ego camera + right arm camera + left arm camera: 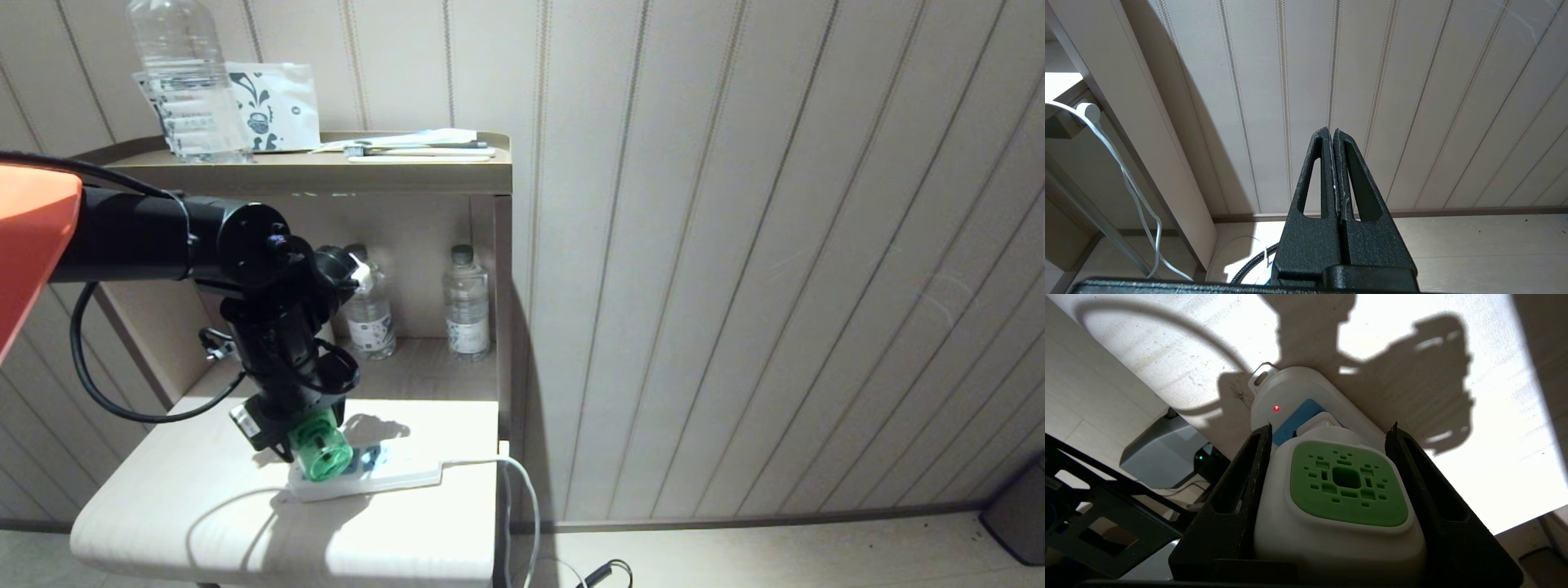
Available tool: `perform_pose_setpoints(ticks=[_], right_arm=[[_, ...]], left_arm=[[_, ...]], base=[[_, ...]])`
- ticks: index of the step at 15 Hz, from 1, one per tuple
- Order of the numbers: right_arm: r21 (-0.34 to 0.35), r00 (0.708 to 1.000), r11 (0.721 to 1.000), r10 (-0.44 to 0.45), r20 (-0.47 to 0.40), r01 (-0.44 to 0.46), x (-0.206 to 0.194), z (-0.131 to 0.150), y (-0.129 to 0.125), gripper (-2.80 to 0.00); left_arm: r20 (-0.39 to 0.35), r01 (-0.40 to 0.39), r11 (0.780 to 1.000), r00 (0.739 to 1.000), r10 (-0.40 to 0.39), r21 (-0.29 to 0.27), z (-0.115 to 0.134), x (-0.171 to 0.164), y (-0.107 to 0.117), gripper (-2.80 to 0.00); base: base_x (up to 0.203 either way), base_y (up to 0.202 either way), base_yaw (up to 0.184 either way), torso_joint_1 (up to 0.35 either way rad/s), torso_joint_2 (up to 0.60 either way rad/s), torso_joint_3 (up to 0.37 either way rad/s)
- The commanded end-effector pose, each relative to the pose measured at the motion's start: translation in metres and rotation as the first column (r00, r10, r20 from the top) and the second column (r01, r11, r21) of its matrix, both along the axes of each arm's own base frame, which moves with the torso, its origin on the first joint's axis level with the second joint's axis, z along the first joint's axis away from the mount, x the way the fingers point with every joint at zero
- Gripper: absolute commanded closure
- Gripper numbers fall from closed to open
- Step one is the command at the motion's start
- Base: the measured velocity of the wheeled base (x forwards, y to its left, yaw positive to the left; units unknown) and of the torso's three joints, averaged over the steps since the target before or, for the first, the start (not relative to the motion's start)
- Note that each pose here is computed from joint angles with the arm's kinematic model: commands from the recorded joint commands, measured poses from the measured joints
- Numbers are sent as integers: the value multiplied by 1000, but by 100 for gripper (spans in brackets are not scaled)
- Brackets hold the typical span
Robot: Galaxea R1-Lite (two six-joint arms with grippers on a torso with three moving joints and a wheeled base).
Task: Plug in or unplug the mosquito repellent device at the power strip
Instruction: Insert the plug into the socket
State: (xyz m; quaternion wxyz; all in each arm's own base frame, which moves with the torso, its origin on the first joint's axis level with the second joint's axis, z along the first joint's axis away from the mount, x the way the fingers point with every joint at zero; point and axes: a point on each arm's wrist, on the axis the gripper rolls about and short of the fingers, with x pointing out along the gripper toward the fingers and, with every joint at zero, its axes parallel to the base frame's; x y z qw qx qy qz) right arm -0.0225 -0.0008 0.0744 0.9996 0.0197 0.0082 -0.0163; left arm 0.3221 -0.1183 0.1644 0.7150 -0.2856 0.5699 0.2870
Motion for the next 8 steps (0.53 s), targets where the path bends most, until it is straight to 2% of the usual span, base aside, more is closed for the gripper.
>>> perform_pose_setpoints(ticks=[1, 4, 8], right_arm=[[0, 1000, 1000, 0, 0, 0, 0, 0, 0, 0], [0, 1000, 1000, 0, 0, 0, 0, 0, 0, 0], [0, 1000, 1000, 0, 0, 0, 0, 0, 0, 0]], left_arm=[[-8, 0, 1000, 1000, 0, 2, -2, -1, -2, 0], [13, 8, 1000, 1000, -8, -6, -2, 1, -7, 0], [4, 12, 1000, 1000, -12, -4, -4, 0, -8, 0]], base=[[0, 0, 0, 0, 0, 0], [0, 0, 0, 0, 0, 0], [0, 0, 0, 0, 0, 0]])
